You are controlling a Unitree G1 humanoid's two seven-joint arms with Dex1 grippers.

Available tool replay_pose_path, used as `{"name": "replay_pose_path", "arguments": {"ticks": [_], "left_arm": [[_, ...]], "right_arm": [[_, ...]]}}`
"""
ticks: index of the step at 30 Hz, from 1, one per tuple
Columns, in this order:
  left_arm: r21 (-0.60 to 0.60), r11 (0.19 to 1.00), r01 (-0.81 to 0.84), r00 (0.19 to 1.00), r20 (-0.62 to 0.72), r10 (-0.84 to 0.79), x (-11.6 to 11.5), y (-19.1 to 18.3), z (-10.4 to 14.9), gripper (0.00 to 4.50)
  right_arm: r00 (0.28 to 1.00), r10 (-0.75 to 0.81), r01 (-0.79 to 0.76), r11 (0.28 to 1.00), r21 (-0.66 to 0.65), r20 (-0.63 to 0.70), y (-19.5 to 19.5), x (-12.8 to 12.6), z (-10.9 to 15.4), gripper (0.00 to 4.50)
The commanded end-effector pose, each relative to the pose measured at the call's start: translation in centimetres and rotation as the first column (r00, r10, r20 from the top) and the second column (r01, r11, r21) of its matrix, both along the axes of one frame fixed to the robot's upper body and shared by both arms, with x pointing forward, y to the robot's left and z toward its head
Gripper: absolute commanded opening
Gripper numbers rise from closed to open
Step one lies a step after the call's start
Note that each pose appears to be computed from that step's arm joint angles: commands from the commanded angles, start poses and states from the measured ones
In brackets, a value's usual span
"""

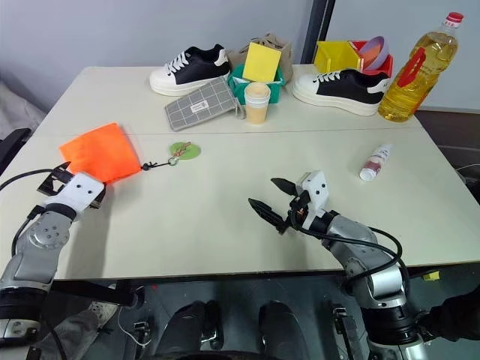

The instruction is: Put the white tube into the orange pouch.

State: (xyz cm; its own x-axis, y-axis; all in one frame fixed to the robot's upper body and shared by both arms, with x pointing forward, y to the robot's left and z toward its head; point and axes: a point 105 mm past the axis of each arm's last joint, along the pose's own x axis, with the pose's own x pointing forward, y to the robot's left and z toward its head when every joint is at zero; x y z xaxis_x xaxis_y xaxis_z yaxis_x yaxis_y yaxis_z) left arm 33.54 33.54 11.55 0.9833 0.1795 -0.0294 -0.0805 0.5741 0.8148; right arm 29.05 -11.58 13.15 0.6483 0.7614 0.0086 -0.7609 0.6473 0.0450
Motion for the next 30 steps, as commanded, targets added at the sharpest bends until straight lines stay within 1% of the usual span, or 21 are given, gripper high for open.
{"name": "replay_pose_path", "arguments": {"ticks": [1, 2, 4, 9, 13, 21, 25, 30], "left_arm": [[-0.004, 1.000, -0.023, 0.997, 0.079, 0.023, 0.3, 0.7, 1.9, 4.50], [-0.013, 1.000, -0.026, 0.996, 0.083, 0.027, 0.3, 0.7, 2.0, 4.50], [-0.080, 0.996, -0.027, 0.996, 0.082, 0.033, 0.3, 0.9, 1.7, 4.50], [-0.282, 0.959, 0.037, 0.995, 0.099, -0.009, 0.0, 0.2, 1.4, 4.50], [-0.351, 0.934, 0.064, 0.993, 0.118, -0.023, -0.5, 0.4, 1.6, 4.50], [-0.323, 0.946, 0.030, 0.991, 0.130, 0.013, -0.6, 1.4, 2.2, 4.50], [-0.230, 0.973, 0.016, 0.992, 0.128, 0.014, -0.1, 1.5, 2.5, 4.50], [-0.155, 0.988, 0.001, 0.991, 0.130, 0.019, 0.5, 1.4, 2.6, 4.50]], "right_arm": [[0.998, 0.007, -0.007, 1.000, 0.006, 0.069, 0.3, -0.1, 1.5, 4.45], [0.998, 0.006, -0.007, 1.000, 0.006, 0.069, 0.3, -0.1, 1.5, 4.45], [0.998, 0.004, -0.005, 1.000, 0.005, 0.070, 0.3, -0.1, 1.5, 4.45], [0.998, 0.000, -0.001, 1.000, 0.005, 0.070, 0.2, -0.1, 1.3, 4.45], [0.997, -0.003, 0.002, 1.000, 0.007, 0.071, 0.2, -0.1, 1.2, 4.45], [0.997, -0.003, 0.002, 1.000, 0.015, 0.071, 0.4, -0.3, 0.9, 4.45], [0.997, -0.004, 0.003, 1.000, 0.016, 0.075, 0.5, -0.2, 1.0, 4.45], [0.996, -0.004, 0.003, 1.000, 0.015, 0.084, 0.8, -0.1, 1.4, 4.45]]}}
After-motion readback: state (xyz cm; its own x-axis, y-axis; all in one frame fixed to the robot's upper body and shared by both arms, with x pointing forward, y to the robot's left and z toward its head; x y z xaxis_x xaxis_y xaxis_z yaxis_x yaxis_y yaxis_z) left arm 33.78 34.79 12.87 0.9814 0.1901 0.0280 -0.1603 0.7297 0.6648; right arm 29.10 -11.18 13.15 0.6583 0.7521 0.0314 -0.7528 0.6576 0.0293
